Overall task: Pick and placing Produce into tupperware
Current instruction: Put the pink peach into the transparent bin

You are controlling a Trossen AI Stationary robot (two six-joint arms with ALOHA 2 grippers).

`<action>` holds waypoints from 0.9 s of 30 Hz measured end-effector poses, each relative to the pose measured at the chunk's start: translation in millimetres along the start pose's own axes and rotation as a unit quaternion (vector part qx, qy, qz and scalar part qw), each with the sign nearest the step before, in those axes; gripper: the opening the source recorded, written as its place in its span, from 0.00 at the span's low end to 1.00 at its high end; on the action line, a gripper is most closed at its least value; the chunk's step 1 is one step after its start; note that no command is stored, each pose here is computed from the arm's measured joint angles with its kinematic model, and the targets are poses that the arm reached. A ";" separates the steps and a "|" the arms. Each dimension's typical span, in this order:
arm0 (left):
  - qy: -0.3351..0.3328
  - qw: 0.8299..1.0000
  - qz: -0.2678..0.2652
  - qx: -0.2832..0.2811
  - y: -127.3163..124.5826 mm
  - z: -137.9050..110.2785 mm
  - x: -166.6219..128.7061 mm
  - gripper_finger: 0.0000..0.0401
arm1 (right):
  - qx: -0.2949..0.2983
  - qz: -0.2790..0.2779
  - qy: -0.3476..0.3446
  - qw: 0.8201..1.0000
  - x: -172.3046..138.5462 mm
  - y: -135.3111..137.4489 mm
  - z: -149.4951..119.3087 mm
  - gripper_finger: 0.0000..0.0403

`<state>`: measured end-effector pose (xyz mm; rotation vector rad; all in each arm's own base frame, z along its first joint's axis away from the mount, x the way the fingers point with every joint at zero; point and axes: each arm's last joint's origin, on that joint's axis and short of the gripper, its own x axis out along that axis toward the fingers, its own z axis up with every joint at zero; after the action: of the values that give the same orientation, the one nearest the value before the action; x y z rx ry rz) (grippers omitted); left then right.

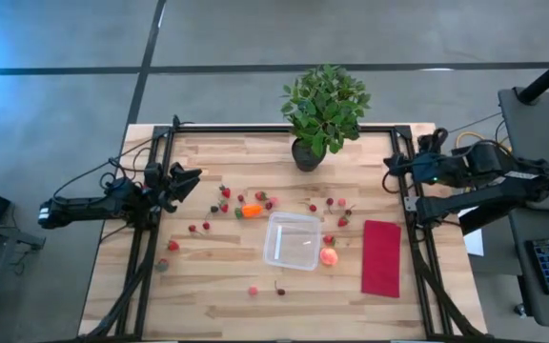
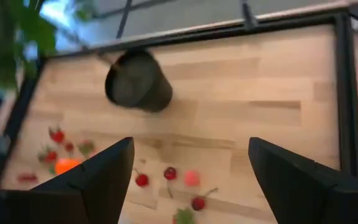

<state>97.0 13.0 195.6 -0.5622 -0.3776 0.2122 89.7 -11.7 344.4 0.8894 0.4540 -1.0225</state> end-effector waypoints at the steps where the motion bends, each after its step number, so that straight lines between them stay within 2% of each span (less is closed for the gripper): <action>1: 0.000 1.000 0.000 0.000 0.0 0.0 0.0 0.47 | -0.036 -0.002 0.008 0.999 3.3 3.2 -2.0 0.76; 3: 0.000 1.000 0.000 0.000 0.0 0.0 0.0 0.47 | -0.087 0.000 0.033 0.996 9.9 11.1 -6.3 0.75; 7: 0.000 1.000 0.000 0.000 0.0 0.1 0.0 0.47 | -0.095 0.004 0.094 0.991 24.0 29.9 -15.7 0.73; 14: 0.000 1.000 0.000 0.000 0.0 0.1 0.0 0.47 | -0.141 -0.068 0.178 0.972 62.5 55.4 -35.6 0.72; 18: 0.000 1.000 0.000 0.000 0.0 0.0 0.0 0.47 | -0.155 -0.111 0.262 0.946 91.5 59.4 -51.9 0.72; 22: 0.000 1.000 0.000 -0.001 0.0 0.0 0.0 0.47 | -0.173 -0.148 0.303 0.926 121.1 55.6 -68.3 0.72; 27: 0.001 1.000 0.000 -0.001 0.0 -0.1 0.1 0.47 | -0.169 -0.133 0.304 0.928 152.4 57.0 -75.2 0.72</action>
<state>97.1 13.0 195.5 -0.5633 -0.3765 0.2112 217.1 -19.8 218.5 0.8320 1.2659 -0.8577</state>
